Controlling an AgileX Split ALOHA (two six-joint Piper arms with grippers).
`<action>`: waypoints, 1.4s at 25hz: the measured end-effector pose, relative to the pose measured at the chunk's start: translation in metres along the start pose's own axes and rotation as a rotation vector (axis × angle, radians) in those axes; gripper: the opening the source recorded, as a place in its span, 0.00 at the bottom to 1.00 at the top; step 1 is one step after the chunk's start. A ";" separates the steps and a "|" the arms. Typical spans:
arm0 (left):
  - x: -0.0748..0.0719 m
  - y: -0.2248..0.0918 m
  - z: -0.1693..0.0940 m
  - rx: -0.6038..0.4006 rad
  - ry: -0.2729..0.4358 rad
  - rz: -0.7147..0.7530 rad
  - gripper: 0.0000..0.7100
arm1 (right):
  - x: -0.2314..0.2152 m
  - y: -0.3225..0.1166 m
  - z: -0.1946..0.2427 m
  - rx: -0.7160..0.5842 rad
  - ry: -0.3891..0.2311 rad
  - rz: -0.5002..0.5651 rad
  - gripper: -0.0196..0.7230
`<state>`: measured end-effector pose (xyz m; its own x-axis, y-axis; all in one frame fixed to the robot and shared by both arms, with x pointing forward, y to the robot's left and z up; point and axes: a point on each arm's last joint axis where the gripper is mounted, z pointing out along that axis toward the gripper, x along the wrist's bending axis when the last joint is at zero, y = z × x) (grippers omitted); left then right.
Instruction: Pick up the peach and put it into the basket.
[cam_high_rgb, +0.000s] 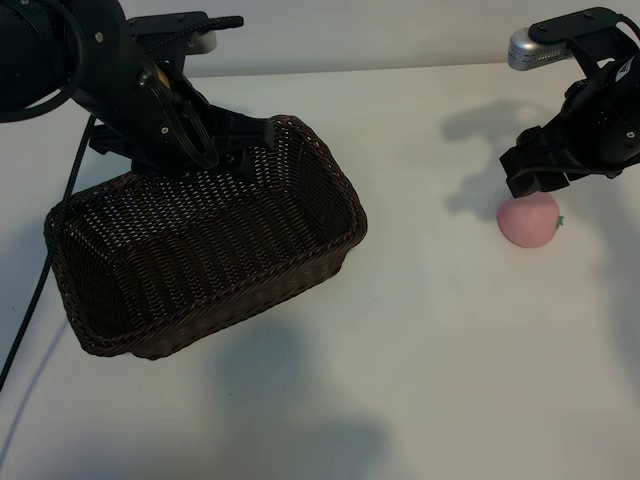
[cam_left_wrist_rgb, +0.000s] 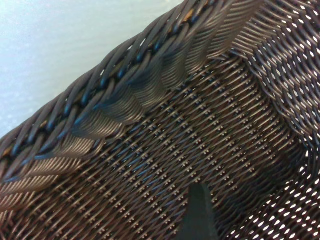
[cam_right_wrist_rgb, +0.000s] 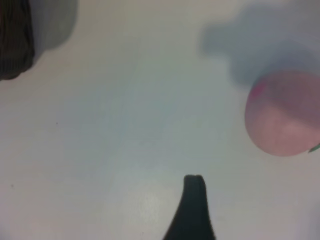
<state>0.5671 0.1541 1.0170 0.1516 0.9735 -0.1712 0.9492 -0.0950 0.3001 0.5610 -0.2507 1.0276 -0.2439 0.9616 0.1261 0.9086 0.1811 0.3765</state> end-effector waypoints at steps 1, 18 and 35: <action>0.000 0.000 0.000 0.000 0.000 0.000 0.83 | 0.000 0.000 0.000 0.000 0.000 0.000 0.81; 0.001 -0.006 0.000 0.064 0.014 0.000 0.83 | 0.000 0.000 0.000 -0.005 -0.001 0.000 0.81; 0.059 -0.029 -0.076 0.041 0.244 -0.195 0.83 | 0.000 0.001 0.000 -0.006 0.000 0.000 0.81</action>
<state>0.5272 0.2302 1.0698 -0.0999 0.9950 0.0097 0.9649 0.0945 0.2450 0.5615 -0.2506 1.0278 -0.2437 0.9616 0.1261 0.9066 0.1797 0.3819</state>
